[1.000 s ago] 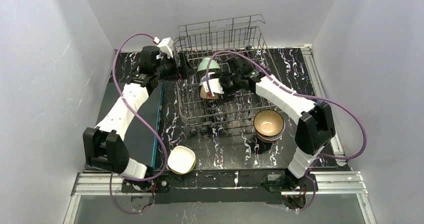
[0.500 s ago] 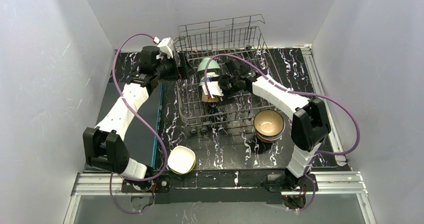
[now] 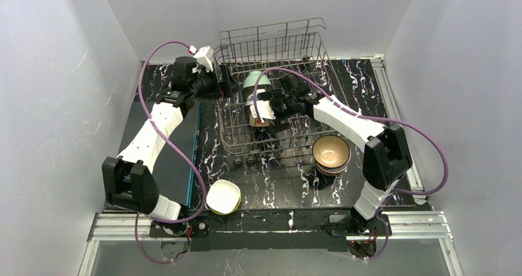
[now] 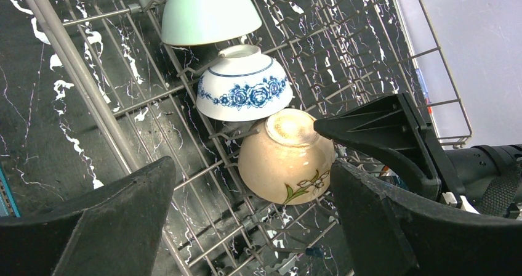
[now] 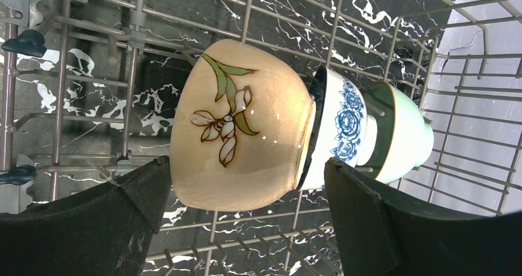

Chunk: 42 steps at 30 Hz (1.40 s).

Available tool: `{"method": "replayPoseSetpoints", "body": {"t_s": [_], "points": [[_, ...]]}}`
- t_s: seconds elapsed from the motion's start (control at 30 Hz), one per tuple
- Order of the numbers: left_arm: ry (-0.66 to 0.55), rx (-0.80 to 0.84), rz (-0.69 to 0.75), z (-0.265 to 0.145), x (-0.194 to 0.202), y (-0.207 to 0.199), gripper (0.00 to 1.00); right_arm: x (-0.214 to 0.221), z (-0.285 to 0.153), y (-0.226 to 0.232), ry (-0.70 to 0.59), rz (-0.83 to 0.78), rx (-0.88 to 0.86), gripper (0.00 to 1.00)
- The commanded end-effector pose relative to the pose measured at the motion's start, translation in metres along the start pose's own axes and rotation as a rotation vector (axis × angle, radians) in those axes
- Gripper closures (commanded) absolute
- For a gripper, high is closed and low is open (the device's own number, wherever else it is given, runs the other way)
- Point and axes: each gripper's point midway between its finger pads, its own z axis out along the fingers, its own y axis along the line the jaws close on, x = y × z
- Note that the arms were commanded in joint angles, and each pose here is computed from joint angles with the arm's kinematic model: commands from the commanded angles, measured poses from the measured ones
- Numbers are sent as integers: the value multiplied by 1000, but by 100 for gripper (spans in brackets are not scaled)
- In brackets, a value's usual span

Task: Load the bowls into the dish rack
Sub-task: Turn the bowl upside down on the dish rack.

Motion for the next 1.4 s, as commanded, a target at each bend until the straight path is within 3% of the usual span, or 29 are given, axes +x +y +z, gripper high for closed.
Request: {"method": "replayPoseSetpoints", "body": {"t_s": [0.0,0.17,0.33,0.43,0.53,0.63,1.37], "points": [[-23,18,11,-7,-6,-6,7,-22,-21,-26,-50,-47,107,1],[-24,17,12,-8,-6,-6,6,-24,-18,-28,-69,-42,125,2],[-25,17,14,-8,-7,-6,6,-27,-19,-30,-79,-38,124,10],[-25,17,14,-8,-7,-6,7,-30,-21,-32,-90,-38,121,20],[-26,18,16,-8,-7,-6,7,-33,-22,-33,-99,-39,123,41],[-24,17,15,-8,-6,-6,6,-32,-20,-31,-99,-35,118,47],[-22,18,13,-7,-6,-6,6,-3,22,12,-74,60,-74,43]]}}
